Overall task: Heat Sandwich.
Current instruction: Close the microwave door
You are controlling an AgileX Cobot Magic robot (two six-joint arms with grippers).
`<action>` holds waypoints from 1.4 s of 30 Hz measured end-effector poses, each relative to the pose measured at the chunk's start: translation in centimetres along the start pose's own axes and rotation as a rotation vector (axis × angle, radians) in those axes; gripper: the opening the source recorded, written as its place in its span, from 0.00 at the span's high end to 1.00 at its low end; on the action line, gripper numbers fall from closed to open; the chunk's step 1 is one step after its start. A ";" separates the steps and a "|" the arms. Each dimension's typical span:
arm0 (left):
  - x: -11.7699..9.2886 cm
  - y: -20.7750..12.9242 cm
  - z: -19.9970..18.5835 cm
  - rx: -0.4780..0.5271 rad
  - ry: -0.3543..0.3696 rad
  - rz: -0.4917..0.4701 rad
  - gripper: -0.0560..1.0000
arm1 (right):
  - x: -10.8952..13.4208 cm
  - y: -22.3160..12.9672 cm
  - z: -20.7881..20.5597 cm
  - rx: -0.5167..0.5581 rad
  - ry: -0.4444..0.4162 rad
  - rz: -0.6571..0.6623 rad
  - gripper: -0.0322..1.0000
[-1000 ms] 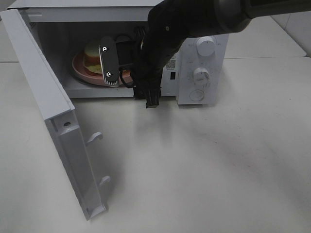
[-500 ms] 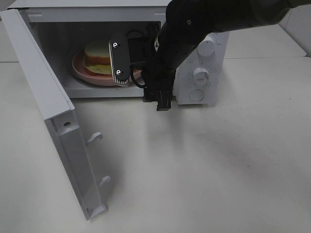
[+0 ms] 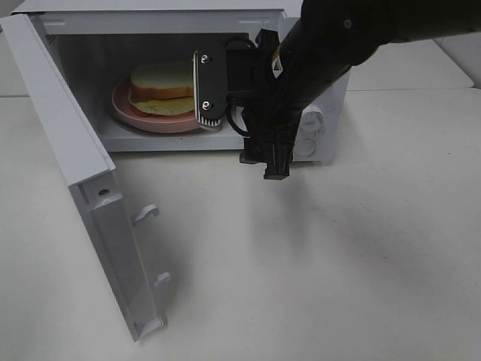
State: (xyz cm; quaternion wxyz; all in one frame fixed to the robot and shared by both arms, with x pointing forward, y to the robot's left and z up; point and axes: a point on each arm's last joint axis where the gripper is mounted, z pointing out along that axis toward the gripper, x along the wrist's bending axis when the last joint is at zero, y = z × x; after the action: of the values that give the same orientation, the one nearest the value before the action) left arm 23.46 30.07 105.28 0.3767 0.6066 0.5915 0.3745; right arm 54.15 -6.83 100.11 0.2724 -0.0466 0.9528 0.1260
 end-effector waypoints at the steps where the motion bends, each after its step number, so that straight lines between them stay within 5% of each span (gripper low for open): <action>1: 0.0 0.0 0.0 0.000 0.000 0.000 0.03 | 0.3 -0.2 -0.5 0.000 0.000 0.018 0.23; 22: 0.0 0.0 0.0 0.000 0.000 0.000 0.03 | 2.7 -2.4 -5.1 0.002 -0.008 0.218 0.23; 42: 0.0 0.0 0.0 0.000 0.000 0.000 0.03 | 4.1 -4.3 -11.3 0.021 -0.028 0.620 0.23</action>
State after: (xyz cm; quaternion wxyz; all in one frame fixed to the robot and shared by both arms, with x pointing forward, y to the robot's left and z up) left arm 23.46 30.07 105.28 0.3767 0.6066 0.5915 0.3745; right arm 45.65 -14.04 106.25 0.2347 0.2510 0.9189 0.1938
